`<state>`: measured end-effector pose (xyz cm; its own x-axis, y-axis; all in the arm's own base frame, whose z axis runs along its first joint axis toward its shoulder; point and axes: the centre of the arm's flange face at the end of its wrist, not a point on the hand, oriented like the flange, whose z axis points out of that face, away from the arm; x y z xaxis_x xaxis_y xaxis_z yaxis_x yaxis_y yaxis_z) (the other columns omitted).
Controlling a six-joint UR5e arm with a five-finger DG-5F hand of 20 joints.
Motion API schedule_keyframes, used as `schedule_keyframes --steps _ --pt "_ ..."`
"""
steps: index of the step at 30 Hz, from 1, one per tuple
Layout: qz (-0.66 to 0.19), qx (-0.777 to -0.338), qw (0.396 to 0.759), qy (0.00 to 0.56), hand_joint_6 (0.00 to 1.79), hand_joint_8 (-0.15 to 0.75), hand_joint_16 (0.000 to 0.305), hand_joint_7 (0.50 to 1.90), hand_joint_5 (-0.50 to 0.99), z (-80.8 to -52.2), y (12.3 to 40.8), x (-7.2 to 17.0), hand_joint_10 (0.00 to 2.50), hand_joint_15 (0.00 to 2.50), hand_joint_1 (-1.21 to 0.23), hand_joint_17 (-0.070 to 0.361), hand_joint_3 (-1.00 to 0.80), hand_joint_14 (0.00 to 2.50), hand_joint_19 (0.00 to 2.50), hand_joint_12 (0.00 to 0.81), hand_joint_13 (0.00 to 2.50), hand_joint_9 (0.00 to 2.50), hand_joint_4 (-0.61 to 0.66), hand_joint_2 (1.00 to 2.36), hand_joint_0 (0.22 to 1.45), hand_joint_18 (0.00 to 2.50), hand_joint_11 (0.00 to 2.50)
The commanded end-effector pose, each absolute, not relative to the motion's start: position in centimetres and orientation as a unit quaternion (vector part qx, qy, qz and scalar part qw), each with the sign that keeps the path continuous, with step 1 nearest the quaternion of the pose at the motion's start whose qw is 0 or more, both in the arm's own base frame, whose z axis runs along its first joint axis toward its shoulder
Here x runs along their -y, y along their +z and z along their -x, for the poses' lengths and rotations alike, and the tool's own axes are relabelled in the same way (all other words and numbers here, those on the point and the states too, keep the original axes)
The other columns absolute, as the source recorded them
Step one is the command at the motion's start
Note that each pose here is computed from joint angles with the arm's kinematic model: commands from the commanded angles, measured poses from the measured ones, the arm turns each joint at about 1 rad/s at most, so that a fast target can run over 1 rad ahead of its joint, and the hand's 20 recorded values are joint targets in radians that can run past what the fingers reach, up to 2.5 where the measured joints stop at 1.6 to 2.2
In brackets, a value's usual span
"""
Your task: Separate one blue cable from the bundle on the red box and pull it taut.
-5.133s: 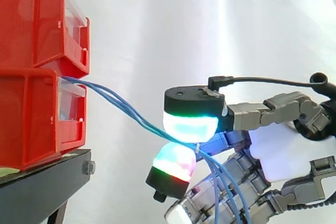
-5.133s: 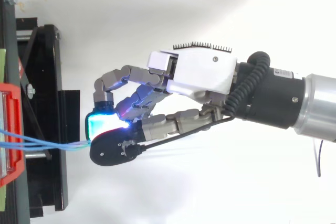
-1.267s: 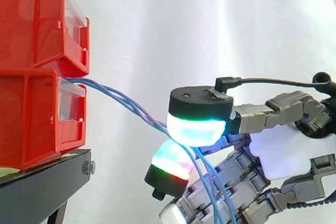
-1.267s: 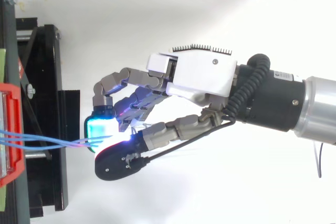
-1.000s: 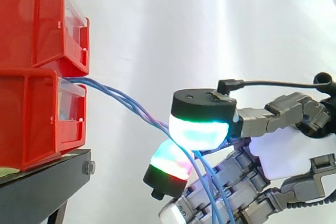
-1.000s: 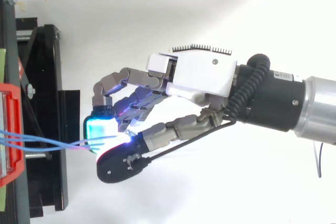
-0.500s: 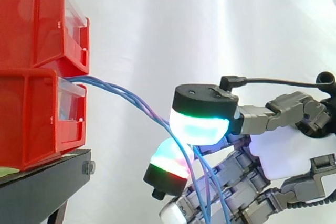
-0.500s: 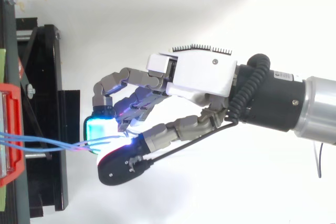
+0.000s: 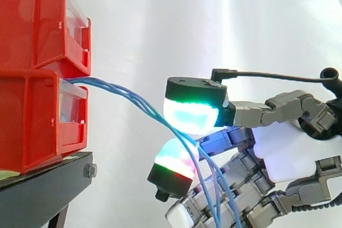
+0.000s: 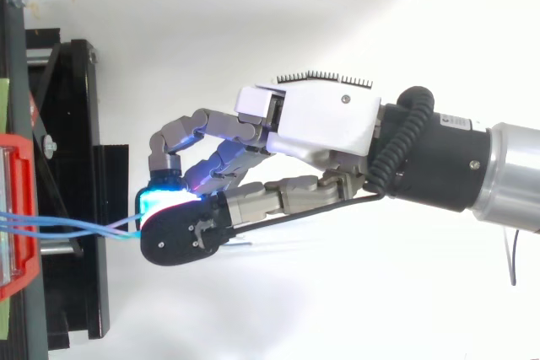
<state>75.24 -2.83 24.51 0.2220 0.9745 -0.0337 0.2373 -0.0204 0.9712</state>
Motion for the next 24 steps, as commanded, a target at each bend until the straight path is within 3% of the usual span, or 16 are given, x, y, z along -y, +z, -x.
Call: schedule_keyframes --steps 1,4,9,24 --pt "-0.608 -0.498 0.491 0.375 0.74 0.282 0.055 1.27 -0.15 -75.23 24.52 2.83 0.02 0.46 -0.62 0.124 -0.34 0.01 0.72 0.354 0.75 0.81 0.10 1.01 0.59 0.56 0.50" --pt "-0.608 -0.498 0.491 0.375 0.76 0.303 0.060 1.22 -0.16 -75.23 24.52 2.83 0.02 0.45 -0.72 0.134 -0.23 0.01 0.69 0.373 0.76 0.82 0.12 1.01 0.60 0.60 0.50" --pt "-0.610 -0.497 0.490 0.375 0.77 0.297 0.058 1.20 -0.17 -75.22 24.39 2.94 0.02 0.45 -0.78 0.132 -0.19 0.02 0.69 0.363 0.75 0.80 0.11 1.01 0.62 0.59 0.50" --pt "-0.611 -0.496 0.490 0.376 0.79 0.264 0.055 1.11 -0.19 -75.21 24.51 2.95 0.02 0.43 -0.90 0.124 -0.27 0.01 0.67 0.337 0.71 0.73 0.08 1.02 0.74 0.56 0.50"
